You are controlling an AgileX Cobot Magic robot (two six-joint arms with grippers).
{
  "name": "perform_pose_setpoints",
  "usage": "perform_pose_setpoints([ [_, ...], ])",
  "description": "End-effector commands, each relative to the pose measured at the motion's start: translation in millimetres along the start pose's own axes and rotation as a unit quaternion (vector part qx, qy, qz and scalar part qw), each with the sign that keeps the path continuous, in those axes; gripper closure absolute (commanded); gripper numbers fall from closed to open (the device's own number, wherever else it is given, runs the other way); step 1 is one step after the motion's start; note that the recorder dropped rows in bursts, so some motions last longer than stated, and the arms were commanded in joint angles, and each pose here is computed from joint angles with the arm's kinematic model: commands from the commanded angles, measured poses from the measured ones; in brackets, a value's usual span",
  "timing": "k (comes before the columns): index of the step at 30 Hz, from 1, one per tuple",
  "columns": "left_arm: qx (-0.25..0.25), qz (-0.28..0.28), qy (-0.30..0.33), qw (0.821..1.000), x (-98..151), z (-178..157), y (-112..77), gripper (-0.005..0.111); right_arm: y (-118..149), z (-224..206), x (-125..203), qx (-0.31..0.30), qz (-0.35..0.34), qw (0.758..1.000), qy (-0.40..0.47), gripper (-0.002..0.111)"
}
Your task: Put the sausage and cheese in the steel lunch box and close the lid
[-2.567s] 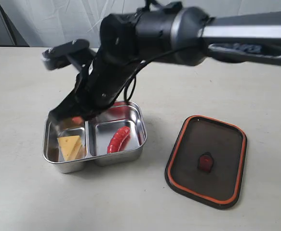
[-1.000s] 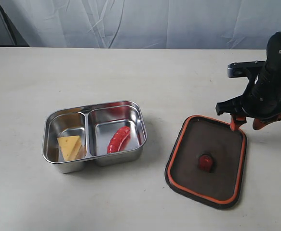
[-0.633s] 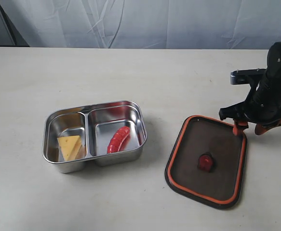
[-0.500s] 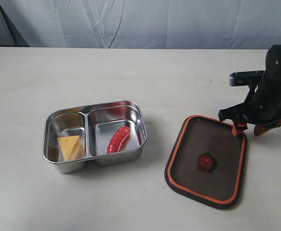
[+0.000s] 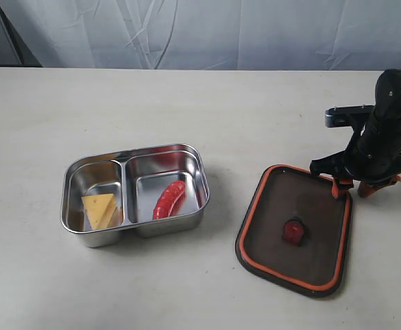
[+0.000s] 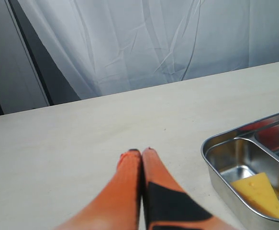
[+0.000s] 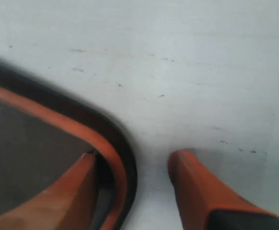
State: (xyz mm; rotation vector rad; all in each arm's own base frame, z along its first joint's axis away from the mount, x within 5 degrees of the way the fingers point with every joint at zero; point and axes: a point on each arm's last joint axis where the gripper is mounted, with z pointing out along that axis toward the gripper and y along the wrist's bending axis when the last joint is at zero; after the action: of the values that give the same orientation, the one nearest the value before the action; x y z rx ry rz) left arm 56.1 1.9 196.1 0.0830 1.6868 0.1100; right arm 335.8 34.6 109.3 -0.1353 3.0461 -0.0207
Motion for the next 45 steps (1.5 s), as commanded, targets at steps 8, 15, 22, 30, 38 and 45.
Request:
perform_pose_setpoints([
  [8,-0.001,0.001,-0.006,1.0,0,0,0.0,0.107,-3,10,3,0.003,-0.002,1.0,0.019,0.108],
  [15,-0.001,0.001,-0.006,1.0,0,0,0.0,0.107,-8,-6,6,0.028,-0.031,0.999,0.025,0.108],
  [22,-0.001,0.001,-0.006,1.0,0,0,0.0,0.107,-9,-62,6,0.027,-0.023,0.998,-0.05,0.108],
  [30,-0.001,0.001,-0.006,1.0,0,0,0.0,0.107,-3,-144,20,-0.016,0.003,0.983,-0.182,0.108],
  [38,-0.001,0.001,-0.006,1.0,0,0,0.0,0.107,12,-184,34,-0.102,-0.022,0.963,-0.249,0.108],
  [45,0.022,-0.224,-0.075,0.971,-13,-1,-1.0,0.107,18,-186,33,-0.13,-0.031,0.957,-0.259,0.108],
])
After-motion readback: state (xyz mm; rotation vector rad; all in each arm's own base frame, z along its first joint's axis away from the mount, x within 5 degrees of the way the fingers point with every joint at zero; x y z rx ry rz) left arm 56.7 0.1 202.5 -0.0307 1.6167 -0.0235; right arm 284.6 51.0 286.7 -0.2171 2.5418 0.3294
